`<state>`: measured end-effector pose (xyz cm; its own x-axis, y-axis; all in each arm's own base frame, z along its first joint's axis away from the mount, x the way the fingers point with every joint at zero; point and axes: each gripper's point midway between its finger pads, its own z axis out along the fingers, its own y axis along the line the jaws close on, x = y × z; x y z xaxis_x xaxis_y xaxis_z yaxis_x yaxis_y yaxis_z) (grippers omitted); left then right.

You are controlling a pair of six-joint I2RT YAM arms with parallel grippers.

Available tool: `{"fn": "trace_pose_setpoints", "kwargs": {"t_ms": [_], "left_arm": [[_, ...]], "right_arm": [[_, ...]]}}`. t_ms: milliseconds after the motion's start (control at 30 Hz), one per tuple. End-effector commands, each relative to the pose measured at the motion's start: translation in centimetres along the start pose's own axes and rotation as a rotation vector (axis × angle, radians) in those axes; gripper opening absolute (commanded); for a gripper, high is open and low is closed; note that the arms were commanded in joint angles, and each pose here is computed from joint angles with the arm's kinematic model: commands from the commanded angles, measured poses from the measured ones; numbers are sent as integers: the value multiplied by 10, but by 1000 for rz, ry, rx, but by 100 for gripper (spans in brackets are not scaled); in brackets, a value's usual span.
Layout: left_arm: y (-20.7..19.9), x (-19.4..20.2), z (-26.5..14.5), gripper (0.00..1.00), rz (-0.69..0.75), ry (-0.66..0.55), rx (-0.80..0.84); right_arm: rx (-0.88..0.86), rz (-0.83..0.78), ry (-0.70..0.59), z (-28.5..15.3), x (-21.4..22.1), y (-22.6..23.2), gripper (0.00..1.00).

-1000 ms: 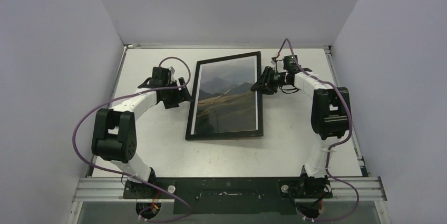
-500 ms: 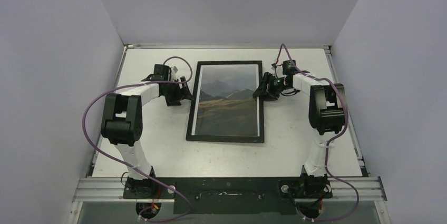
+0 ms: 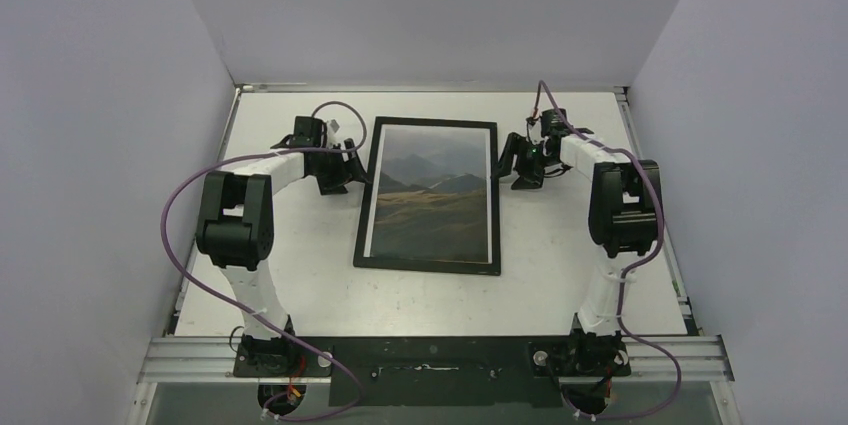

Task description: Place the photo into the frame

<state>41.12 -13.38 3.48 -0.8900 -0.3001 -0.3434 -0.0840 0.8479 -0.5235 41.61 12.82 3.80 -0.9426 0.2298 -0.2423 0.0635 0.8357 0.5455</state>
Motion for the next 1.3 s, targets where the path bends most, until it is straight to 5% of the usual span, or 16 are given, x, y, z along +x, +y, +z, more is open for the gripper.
{"fn": "trace_pose_setpoints", "kwargs": {"t_ms": [0,200,367,500,567,833,1033,1267], "left_arm": [[4,-27,-17,70,-24,-31,-119],[-1,-48,-51,72,5,-29,-228],[-20,-66,-105,72,51,-185,-230],[-42,-77,-170,75,126,-362,-209],[-54,-77,-208,95,148,-446,-200],[-75,-22,-328,97,125,-644,-143],[-68,10,-358,97,120,-710,-137],[-72,18,-401,97,174,-827,-144]], "right_arm": [[99,23,-189,-40,-32,5,63],[198,87,-370,-85,-47,4,64],[277,139,-528,-133,-50,4,68],[404,161,-722,-196,-45,-1,83],[450,165,-795,-228,-36,-1,86],[547,294,-977,-320,24,-10,96],[678,275,-989,-376,59,-14,99],[656,251,-1154,-440,92,-5,100]]}}
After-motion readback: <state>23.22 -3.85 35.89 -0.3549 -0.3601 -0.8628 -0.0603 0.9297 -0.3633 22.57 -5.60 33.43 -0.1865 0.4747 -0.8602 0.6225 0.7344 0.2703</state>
